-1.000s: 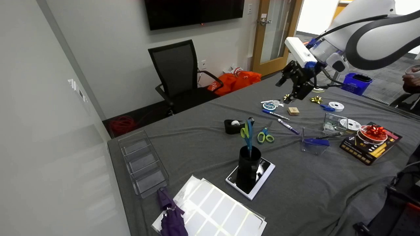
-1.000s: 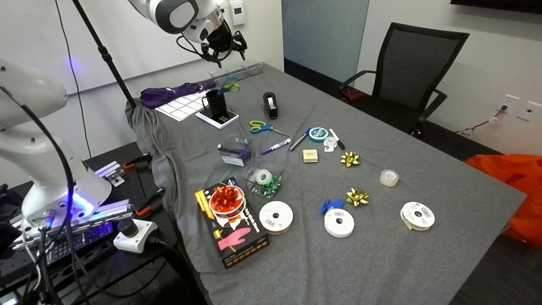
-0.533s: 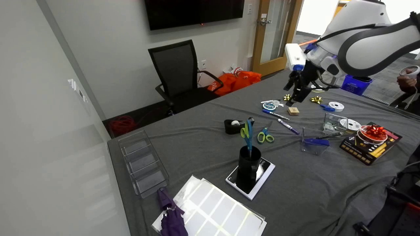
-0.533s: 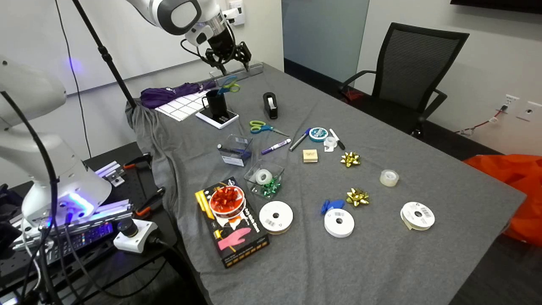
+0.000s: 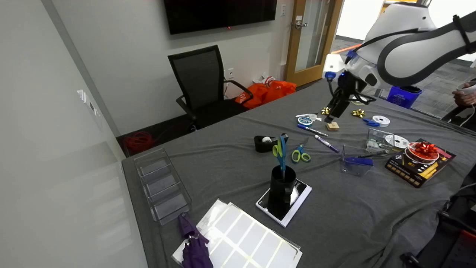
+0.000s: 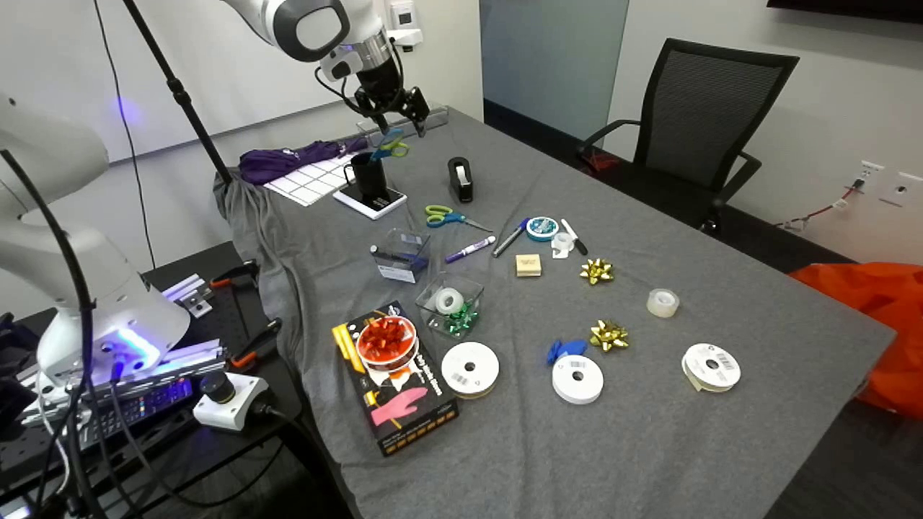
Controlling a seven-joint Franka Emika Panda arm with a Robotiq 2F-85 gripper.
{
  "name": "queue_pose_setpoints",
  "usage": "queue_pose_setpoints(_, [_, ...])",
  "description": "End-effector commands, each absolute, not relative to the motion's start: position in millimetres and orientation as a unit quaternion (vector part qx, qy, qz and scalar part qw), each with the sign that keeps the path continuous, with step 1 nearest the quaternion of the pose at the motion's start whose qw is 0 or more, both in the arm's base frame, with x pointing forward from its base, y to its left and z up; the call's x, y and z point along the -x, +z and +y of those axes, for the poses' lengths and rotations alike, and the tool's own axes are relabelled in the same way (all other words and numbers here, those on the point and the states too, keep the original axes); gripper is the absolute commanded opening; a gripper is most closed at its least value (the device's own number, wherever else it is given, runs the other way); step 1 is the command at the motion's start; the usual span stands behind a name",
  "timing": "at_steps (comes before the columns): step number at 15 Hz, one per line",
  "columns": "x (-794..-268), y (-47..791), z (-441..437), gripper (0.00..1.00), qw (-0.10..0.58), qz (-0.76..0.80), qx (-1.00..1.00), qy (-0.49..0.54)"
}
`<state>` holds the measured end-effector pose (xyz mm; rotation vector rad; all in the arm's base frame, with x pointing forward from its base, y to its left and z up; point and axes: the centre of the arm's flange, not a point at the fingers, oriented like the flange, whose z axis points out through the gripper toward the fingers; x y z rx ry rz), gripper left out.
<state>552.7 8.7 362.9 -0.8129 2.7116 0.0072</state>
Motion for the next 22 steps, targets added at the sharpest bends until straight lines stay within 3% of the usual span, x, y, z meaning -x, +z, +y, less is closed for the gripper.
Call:
queue_pose_setpoints(1, [-575.9,337.4,-1.7,1.0,0.152,0.957,0.245,0.023])
queue_pose_setpoints(11, [-583.3,294.5,-74.0,1.0,0.129,0.978,0.16,-0.041])
queue_pose_setpoints(13, [-551.7,313.0,-102.7,1.0,0.128,0.977,0.168,-0.021])
queue_pose_setpoints(22, [-570.8,304.4,-88.6,1.0,0.101,0.989,0.101,-0.03])
